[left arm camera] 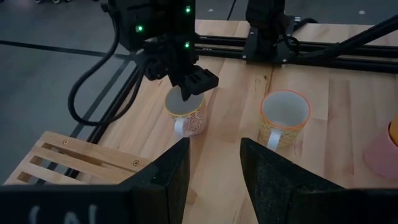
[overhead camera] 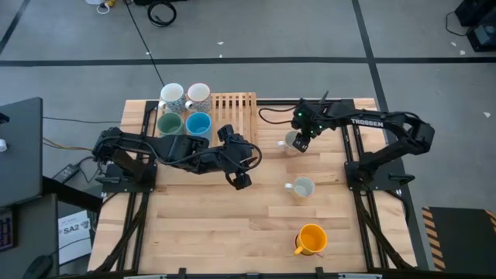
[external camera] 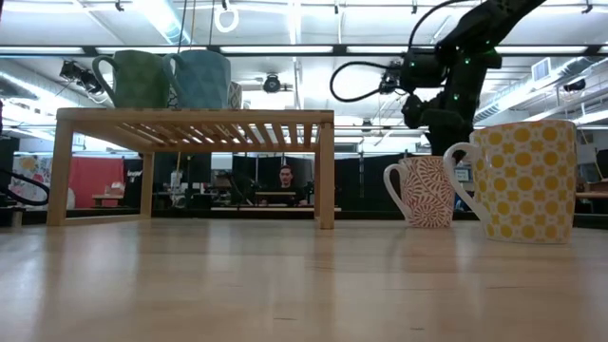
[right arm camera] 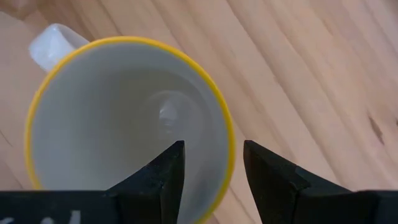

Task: Place coffee mugs
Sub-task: Put the white-orange patterned mug on the shelf

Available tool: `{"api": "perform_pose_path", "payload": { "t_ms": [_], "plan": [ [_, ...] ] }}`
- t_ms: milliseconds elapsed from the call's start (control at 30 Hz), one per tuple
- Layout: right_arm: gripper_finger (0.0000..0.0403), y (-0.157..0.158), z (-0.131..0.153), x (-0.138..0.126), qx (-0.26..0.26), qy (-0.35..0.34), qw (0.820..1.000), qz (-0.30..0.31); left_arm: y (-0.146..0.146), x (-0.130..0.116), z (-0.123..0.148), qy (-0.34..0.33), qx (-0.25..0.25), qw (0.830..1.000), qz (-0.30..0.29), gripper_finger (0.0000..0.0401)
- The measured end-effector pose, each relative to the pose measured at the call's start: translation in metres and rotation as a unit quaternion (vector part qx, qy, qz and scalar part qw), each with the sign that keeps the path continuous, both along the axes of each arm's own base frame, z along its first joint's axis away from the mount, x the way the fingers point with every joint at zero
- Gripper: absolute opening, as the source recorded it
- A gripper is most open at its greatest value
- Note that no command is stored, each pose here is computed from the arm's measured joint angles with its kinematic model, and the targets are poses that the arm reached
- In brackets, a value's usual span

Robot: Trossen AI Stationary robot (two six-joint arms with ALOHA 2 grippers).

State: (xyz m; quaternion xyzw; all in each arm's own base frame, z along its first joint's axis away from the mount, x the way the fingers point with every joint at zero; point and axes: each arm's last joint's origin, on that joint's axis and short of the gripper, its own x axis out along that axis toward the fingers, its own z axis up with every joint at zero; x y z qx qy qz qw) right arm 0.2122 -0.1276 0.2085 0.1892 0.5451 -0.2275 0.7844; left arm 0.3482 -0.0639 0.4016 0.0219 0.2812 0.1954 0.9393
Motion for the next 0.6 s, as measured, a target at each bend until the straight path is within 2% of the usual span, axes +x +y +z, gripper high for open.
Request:
{"api": "perform_pose_path", "payload": {
  "t_ms": [200, 400, 600],
  "plan": [
    [0.017, -0.0008, -0.0056, 0.0021, 0.005, 0.012, 1.0, 0.018, 0.0001, -0.0002, 0.0002, 0.0, 0.0, 1.0, 0.0, 0.0148],
    [0.0168, -0.0011, -0.0085, 0.0036, -0.005, 0.021, 0.997, 0.078, 0.0001, -0.0004, 0.0, 0.001, 0.0, 1.0, 0.0, 0.0148],
    [0.0145, -0.0013, -0.0088, 0.0037, -0.018, 0.028, 0.992, 0.12, 0.0001, -0.0004, 0.0, 0.001, 0.0, 1.0, 0.0, 0.0148]
  ]
}}
